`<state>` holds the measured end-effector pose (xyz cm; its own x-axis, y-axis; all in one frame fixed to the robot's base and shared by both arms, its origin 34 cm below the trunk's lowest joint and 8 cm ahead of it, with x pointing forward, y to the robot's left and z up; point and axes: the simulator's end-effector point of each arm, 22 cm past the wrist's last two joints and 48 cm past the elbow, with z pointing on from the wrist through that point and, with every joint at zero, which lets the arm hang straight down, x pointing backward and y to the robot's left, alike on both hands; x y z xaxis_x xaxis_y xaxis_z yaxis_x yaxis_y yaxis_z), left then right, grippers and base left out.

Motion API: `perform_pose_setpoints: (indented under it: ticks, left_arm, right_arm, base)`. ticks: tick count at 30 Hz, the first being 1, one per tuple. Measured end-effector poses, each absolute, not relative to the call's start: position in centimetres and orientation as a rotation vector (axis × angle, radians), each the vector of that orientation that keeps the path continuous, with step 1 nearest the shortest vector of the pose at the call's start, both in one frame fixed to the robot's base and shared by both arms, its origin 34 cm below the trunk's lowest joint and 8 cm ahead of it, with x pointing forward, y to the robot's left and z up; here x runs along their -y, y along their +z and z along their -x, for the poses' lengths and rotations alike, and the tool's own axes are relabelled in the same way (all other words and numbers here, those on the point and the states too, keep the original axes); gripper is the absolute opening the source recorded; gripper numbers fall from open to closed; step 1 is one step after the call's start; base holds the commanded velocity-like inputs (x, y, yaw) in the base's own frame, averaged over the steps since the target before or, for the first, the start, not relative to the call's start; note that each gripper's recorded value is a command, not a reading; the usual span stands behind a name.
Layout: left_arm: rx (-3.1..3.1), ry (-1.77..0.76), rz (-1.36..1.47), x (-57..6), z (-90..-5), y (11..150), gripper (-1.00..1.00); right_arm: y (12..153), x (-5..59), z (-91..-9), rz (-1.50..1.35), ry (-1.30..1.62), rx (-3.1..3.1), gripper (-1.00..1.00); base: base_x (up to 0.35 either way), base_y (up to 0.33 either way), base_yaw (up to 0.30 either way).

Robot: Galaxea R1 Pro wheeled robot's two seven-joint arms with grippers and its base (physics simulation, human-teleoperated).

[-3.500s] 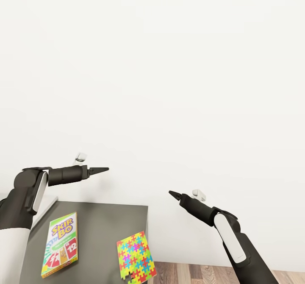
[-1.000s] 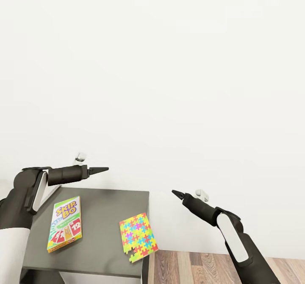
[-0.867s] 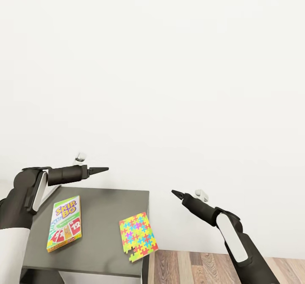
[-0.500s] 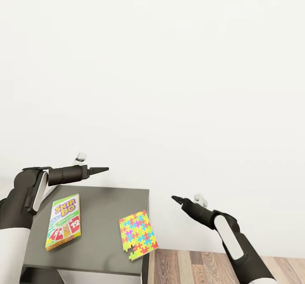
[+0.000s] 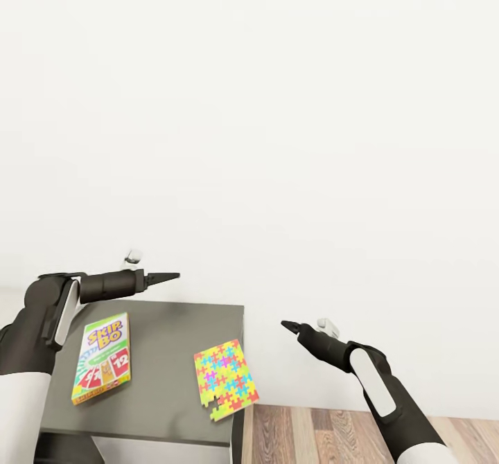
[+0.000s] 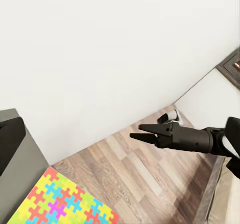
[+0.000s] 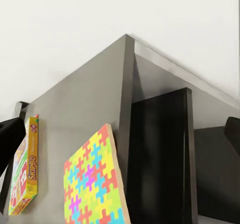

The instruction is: Put all the toys in the child's room - the three board games (two on the bed and one on the table), the two jigsaw puzzles on the table, and the tennis ball on the table - inside the toy box on the table in the child's room.

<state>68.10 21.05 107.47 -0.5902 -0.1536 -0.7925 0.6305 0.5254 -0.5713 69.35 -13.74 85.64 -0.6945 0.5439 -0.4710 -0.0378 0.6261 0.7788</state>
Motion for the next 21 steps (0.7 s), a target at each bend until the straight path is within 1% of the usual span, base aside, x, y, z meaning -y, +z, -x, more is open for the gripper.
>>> perform_pose_setpoints:
  ticks: [5, 13, 21]
  left_arm:
    - [-1.907, -1.175, -0.422, -20.2, -67.6, 106.7, 1.00]
    - [-1.829, -1.402, -0.628, -15.9, -63.2, 107.2, 1.00]
    - [-1.814, -1.440, -0.661, -15.3, -62.3, 106.2, 1.00]
  right_arm:
    - [84.9, 13.4, -69.4, -0.397, 1.045, -2.129, 1.00]
    - [83.6, 13.1, -69.3, -0.398, 1.049, -2.128, 1.00]
    - [82.2, 13.0, -69.2, -0.400, 1.049, -2.135, 1.00]
  base:
    - [0.000, 0.000, 0.000]
    - [0.000, 0.000, 0.000]
    - [0.000, 0.000, 0.000]
